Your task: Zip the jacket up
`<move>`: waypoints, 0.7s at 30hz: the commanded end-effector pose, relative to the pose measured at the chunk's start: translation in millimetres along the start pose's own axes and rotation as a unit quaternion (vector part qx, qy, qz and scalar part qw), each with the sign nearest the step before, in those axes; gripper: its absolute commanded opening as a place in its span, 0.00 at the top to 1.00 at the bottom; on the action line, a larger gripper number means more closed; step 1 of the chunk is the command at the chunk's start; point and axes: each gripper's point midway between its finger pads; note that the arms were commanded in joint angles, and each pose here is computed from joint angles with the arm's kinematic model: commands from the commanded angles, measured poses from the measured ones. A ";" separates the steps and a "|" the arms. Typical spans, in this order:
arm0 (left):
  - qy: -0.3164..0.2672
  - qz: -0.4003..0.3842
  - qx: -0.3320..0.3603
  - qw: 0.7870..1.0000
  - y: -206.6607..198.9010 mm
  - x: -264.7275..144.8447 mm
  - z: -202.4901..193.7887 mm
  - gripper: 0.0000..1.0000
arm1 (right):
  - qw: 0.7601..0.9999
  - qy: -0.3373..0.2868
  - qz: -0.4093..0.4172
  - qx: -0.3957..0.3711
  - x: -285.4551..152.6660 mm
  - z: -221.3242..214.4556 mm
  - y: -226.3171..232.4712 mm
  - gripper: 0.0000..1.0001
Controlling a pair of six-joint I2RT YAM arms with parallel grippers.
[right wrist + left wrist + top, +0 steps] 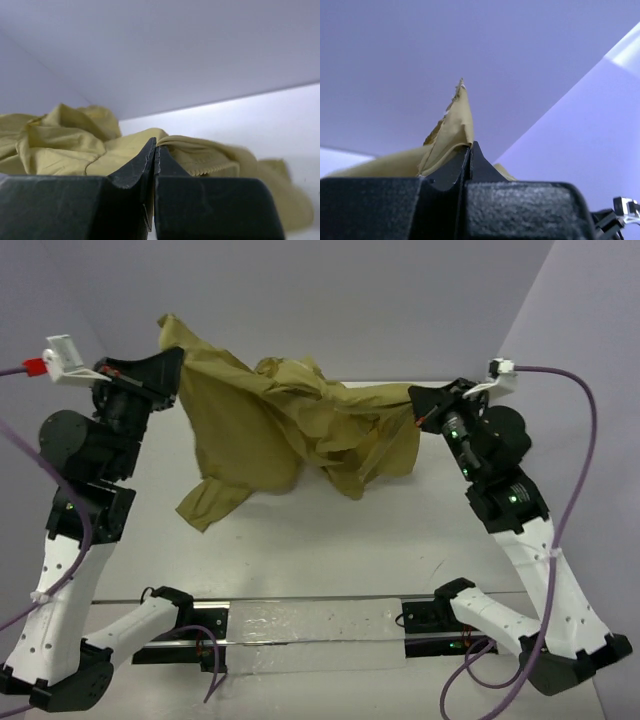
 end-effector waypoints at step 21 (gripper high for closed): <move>0.302 0.117 0.104 0.940 94.8 173.6 -233.9 0.01 | 0.930 0.084 -0.354 -0.064 129.9 -51.4 -205.6 0.22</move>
Point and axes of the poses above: each gripper's point midway between its finger pads, its own x axis out along the fingers, its own y axis along the line the jaws close on, z = x × y, and after that the axes turned 14 degrees about x, right-handed
